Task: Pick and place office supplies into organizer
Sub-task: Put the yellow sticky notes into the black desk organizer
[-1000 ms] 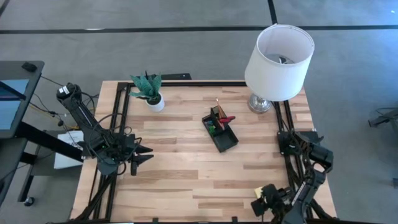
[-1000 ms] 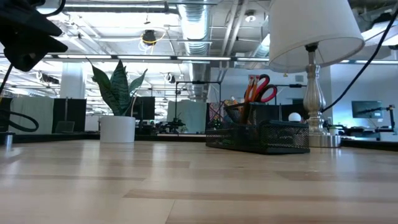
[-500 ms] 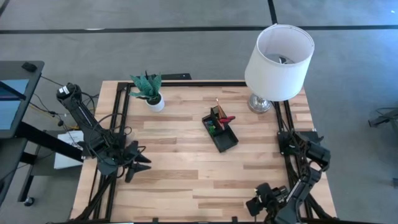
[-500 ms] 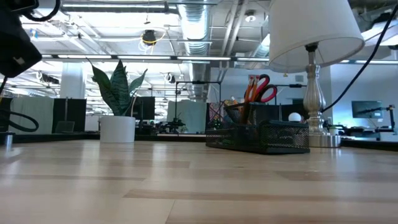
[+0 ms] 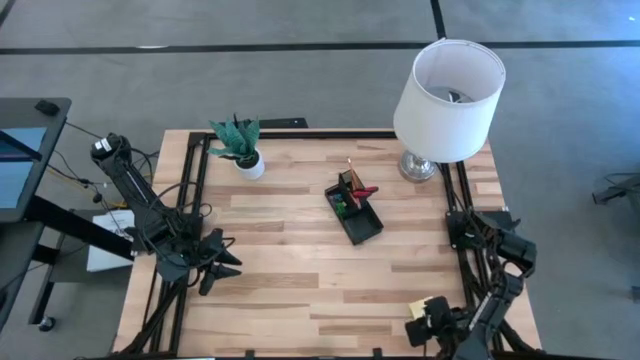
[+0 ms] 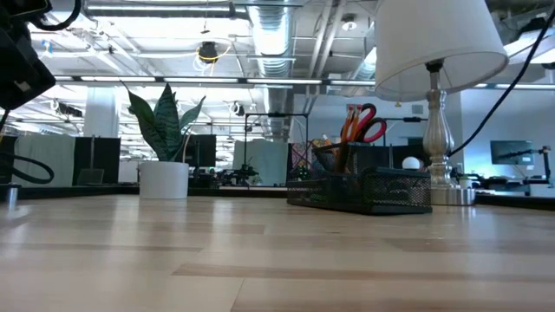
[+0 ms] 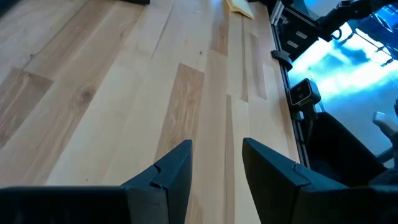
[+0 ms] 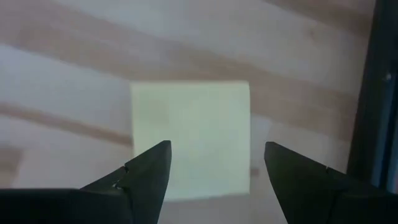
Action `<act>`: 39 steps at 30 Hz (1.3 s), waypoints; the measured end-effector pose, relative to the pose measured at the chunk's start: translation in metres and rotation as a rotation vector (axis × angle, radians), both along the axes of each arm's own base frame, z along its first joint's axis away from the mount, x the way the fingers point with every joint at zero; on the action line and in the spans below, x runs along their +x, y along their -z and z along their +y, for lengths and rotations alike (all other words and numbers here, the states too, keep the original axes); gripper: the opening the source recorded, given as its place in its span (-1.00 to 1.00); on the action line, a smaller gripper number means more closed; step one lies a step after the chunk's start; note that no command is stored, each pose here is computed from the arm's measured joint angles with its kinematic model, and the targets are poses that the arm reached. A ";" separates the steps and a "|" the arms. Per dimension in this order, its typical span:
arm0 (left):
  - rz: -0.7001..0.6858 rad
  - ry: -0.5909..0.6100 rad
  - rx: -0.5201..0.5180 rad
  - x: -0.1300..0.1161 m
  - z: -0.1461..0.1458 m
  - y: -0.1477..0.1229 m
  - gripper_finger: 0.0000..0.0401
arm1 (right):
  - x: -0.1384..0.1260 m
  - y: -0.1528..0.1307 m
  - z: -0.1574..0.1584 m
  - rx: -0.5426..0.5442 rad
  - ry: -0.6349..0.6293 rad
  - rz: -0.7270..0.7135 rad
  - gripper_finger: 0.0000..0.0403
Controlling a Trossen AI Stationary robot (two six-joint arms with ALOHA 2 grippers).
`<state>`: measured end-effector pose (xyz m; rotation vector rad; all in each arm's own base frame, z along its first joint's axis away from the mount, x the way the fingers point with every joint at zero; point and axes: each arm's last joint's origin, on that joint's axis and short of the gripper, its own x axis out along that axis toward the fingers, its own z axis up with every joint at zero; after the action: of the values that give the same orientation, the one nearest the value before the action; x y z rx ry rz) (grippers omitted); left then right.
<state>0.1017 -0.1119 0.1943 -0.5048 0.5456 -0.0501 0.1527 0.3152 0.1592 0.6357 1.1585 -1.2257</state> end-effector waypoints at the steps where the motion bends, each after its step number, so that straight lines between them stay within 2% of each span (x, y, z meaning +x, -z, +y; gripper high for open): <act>1: 0.000 0.000 0.000 0.000 0.000 0.000 -0.32 | 0.001 0.000 0.000 -0.005 -0.001 -0.012 0.27; 10: 0.000 0.000 0.000 0.000 0.000 0.000 -0.32 | 0.009 -0.001 -0.007 -0.049 -0.007 -0.050 0.27; 20: 0.000 0.000 0.000 0.000 0.000 0.000 -0.32 | 0.006 0.001 0.000 -0.006 -0.040 -0.084 0.27; 28: 0.000 0.000 -0.001 0.000 0.000 0.000 -0.32 | 0.009 0.000 -0.002 -0.062 -0.100 -0.159 0.32; 39: 0.000 -0.001 0.000 0.000 0.000 0.000 -0.32 | 0.022 0.001 -0.007 0.009 0.011 -0.077 0.34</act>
<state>0.1016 -0.1119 0.1943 -0.5054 0.5455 -0.0495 0.1747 0.3084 0.1579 0.6909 1.0979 -1.1958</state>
